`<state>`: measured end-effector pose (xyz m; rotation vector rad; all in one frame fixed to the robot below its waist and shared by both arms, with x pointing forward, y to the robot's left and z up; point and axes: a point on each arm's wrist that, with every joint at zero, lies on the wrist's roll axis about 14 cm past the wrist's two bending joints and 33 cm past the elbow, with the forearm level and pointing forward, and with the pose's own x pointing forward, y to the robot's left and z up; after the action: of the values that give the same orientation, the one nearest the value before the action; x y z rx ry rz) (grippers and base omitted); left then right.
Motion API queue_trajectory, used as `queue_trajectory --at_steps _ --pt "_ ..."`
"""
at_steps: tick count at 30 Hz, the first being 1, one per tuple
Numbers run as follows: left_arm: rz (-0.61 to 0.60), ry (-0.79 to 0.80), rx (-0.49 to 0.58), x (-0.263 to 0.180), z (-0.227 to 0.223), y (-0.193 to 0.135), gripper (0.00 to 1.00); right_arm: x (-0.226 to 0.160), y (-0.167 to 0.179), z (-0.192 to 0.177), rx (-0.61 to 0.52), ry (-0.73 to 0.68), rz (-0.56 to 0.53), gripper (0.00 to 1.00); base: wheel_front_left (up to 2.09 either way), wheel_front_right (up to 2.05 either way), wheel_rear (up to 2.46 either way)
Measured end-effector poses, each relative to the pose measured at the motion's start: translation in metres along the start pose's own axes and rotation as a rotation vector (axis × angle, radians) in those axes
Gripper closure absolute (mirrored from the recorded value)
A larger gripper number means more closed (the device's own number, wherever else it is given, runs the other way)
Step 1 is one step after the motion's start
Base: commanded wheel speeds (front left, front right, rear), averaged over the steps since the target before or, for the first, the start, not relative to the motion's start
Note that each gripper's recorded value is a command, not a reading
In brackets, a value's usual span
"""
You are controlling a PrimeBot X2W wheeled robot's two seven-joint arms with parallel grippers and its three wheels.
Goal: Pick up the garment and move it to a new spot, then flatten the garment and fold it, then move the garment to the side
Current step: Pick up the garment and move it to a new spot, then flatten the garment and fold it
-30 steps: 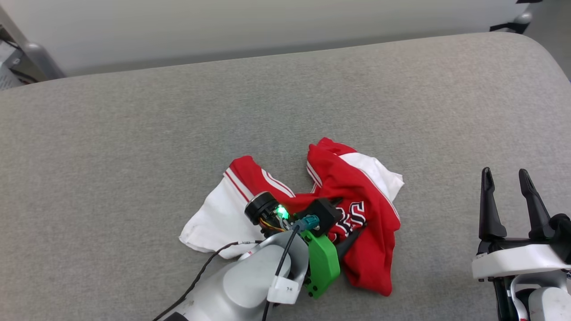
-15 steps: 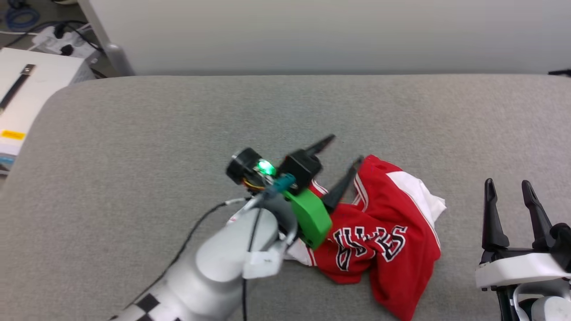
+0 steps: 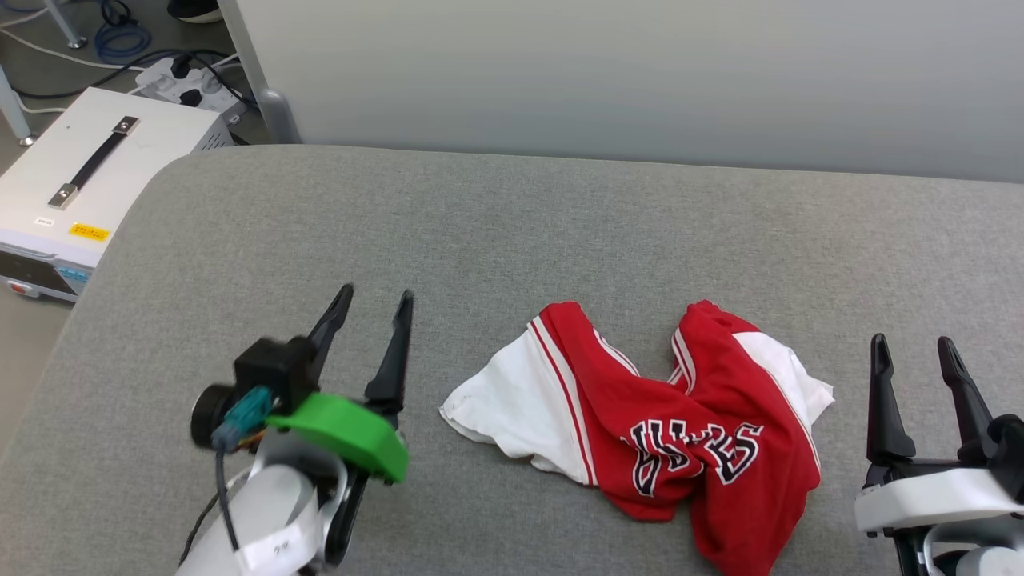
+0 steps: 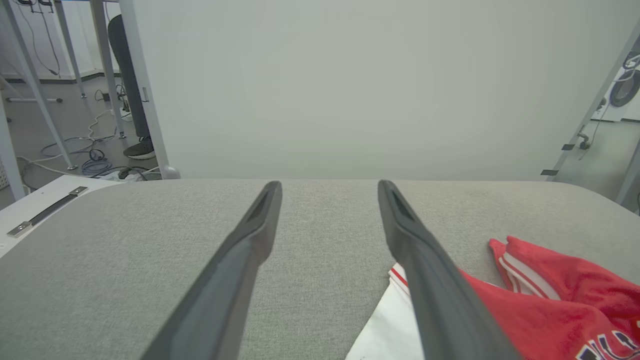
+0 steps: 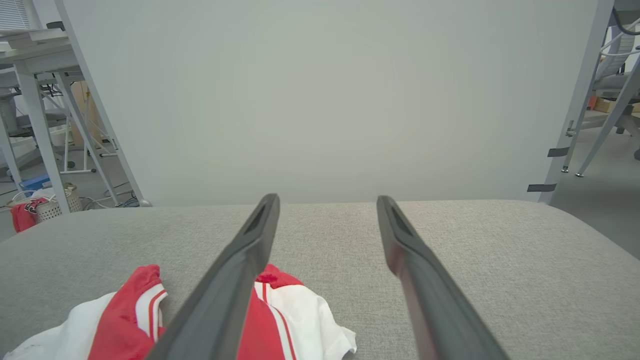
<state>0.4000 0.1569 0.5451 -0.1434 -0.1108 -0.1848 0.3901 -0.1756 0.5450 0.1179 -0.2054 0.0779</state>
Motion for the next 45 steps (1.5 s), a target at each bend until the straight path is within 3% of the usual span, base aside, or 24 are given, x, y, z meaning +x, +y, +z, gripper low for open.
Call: queue_trajectory --at_steps 7,16,24,31,45 --pt "0.084 0.016 0.003 -0.029 -0.015 0.011 0.0 -0.004 -0.005 -0.004 -0.007 0.016 -0.013 0.0 0.0 0.0 0.0" --pt "0.087 0.018 -0.02 -0.033 -0.024 0.003 0.0 -0.009 -0.006 -0.02 -0.034 0.072 -0.011 0.0 0.0 0.0 0.0" --pt "0.093 0.035 -0.01 -0.031 -0.031 0.009 0.0 -0.011 -0.013 -0.091 -0.048 0.532 0.022 0.0 0.0 0.0 0.0" --pt "0.109 0.059 -0.012 -0.025 -0.042 0.015 0.0 0.005 -0.019 -0.119 -0.009 0.834 0.041 0.0 0.0 0.0 0.0" --pt "0.205 0.088 0.008 -0.031 -0.051 0.046 0.0 0.017 -0.012 -0.17 -0.046 1.108 0.08 0.0 0.0 0.0 0.0"
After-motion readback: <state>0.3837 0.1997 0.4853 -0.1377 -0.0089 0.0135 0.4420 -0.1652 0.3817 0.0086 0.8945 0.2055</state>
